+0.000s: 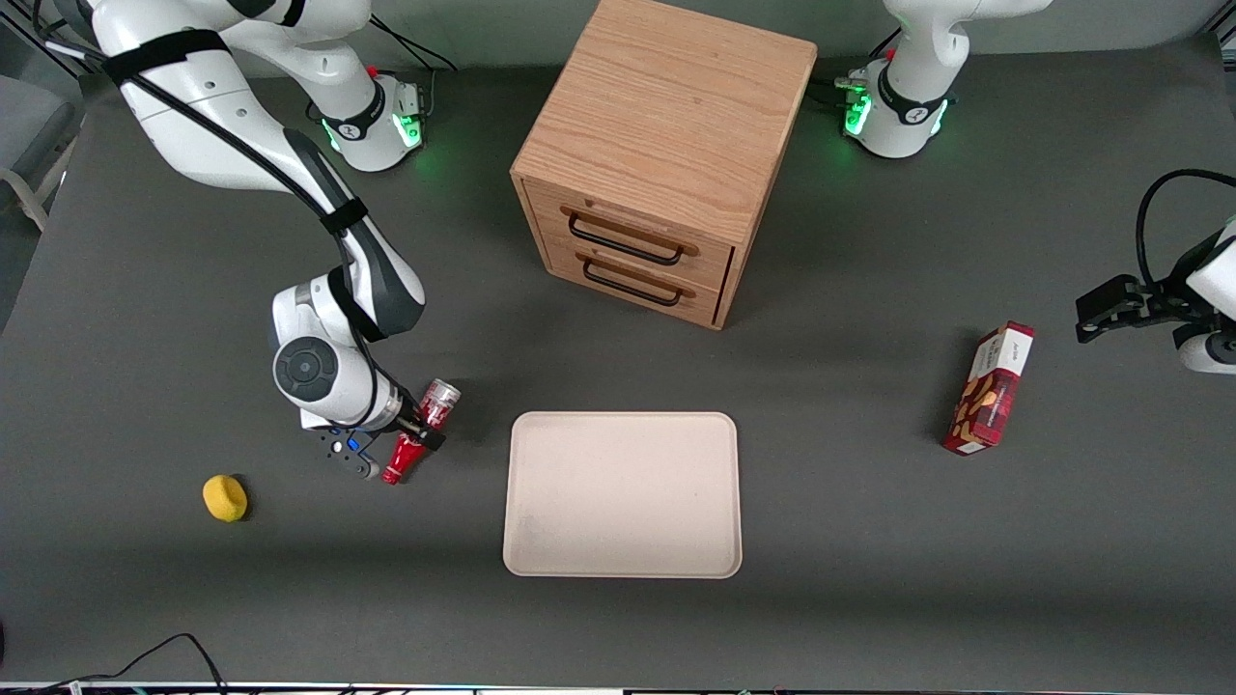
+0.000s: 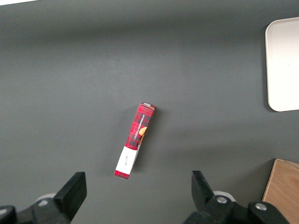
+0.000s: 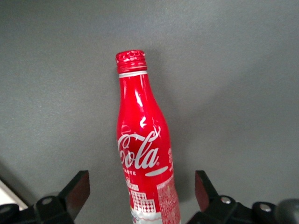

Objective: Place coke bottle on tray
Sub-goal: 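Close the right gripper around the bottle's body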

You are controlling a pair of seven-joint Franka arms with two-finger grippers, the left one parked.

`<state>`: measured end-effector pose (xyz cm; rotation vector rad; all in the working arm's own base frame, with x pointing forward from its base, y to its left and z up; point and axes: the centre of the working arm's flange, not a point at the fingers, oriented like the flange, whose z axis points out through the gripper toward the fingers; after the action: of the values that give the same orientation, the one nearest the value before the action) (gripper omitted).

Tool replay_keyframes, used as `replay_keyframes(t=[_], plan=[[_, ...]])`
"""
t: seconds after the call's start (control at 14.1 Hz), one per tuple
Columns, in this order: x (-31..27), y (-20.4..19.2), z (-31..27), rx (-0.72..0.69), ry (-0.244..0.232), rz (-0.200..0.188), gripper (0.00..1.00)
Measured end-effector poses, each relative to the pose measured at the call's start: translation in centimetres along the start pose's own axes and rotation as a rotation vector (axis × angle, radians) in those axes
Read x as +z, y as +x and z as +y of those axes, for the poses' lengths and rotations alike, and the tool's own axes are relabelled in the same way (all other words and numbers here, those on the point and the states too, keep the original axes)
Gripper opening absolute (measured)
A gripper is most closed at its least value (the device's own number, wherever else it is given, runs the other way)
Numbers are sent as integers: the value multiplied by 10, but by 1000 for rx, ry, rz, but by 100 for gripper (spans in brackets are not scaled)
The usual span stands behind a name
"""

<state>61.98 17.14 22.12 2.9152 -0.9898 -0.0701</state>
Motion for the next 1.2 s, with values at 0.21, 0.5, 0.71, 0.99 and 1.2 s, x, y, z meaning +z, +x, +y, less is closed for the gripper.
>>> replay_keyframes(t=[0.21, 0.5, 0.71, 0.99, 1.2], plan=[[18, -1, 0, 2, -28, 16, 100], [30, -2, 0, -7, -46, 15, 94], [29, -2, -1, -5, -42, 18, 67], [26, -1, -3, -4, -38, 21, 55], [5, 2, -7, -5, -52, 21, 55]])
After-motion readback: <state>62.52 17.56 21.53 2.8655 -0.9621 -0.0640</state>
